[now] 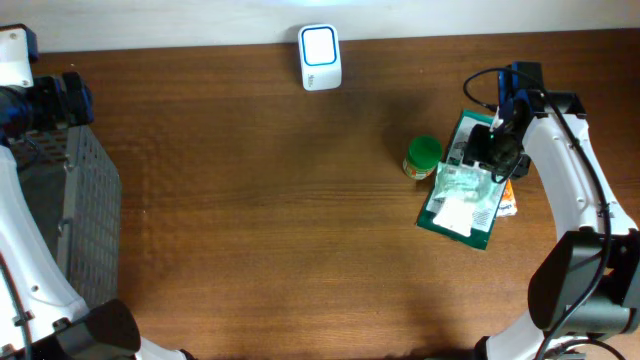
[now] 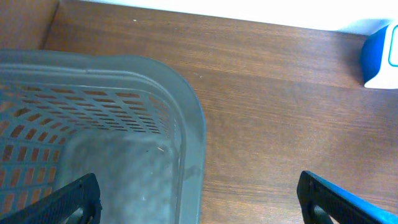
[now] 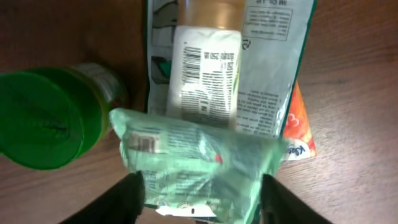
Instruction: Scan the item barcode
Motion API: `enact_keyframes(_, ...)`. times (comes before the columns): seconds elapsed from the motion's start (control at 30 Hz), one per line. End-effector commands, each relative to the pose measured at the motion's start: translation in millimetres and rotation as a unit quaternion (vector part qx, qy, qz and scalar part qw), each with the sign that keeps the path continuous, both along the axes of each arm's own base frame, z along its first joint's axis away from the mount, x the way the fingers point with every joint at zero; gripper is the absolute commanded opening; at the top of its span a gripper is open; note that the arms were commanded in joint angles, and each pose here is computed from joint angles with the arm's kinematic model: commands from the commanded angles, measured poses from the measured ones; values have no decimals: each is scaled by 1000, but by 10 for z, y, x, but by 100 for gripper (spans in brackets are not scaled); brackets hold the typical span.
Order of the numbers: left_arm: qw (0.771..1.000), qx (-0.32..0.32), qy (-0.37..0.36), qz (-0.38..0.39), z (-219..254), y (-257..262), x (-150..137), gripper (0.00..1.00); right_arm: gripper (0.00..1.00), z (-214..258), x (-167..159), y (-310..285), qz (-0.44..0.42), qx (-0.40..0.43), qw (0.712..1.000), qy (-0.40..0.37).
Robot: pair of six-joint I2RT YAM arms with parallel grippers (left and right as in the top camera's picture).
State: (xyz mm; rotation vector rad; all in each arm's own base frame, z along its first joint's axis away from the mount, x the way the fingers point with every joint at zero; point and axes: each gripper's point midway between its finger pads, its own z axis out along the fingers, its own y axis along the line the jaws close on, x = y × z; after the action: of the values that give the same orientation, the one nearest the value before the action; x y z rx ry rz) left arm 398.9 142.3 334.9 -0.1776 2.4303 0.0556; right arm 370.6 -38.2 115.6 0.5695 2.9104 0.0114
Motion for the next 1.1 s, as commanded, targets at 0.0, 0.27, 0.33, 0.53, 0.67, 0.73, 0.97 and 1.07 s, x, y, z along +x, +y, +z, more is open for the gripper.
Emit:
enact_keyframes(0.0,1000,-6,-3,3,9,0,-5,99,58,119,27,20,0,8,1000,-9)
enact_keyframes(0.27,1000,-6,-3,3,7,1,-4,99,58,862,-221,65,13,7,999,-30)
enact_keyframes(0.33,1000,-6,-3,3,9,1,-5,99,58,1142,-400,83,15,5,999,-47)
enact_keyframes(0.53,1000,-6,-3,3,9,1,-5,99,98,1630,-1001,179,30,8,996,-81)
enact_keyframes(0.67,1000,-6,-3,3,9,0,-5,99,98,1775,-1144,194,30,5,994,-106)
enact_keyframes(0.73,1000,-6,-3,3,9,0,-5,99,98,1787,-1153,195,31,5,994,-108)
enact_keyframes(0.97,1000,-6,-3,3,9,1,-5,99,98,1746,-1122,192,30,6,995,-100)
enact_keyframes(1.07,1000,-6,-3,3,9,0,-5,99,98,1765,-1163,219,35,6,994,-106)
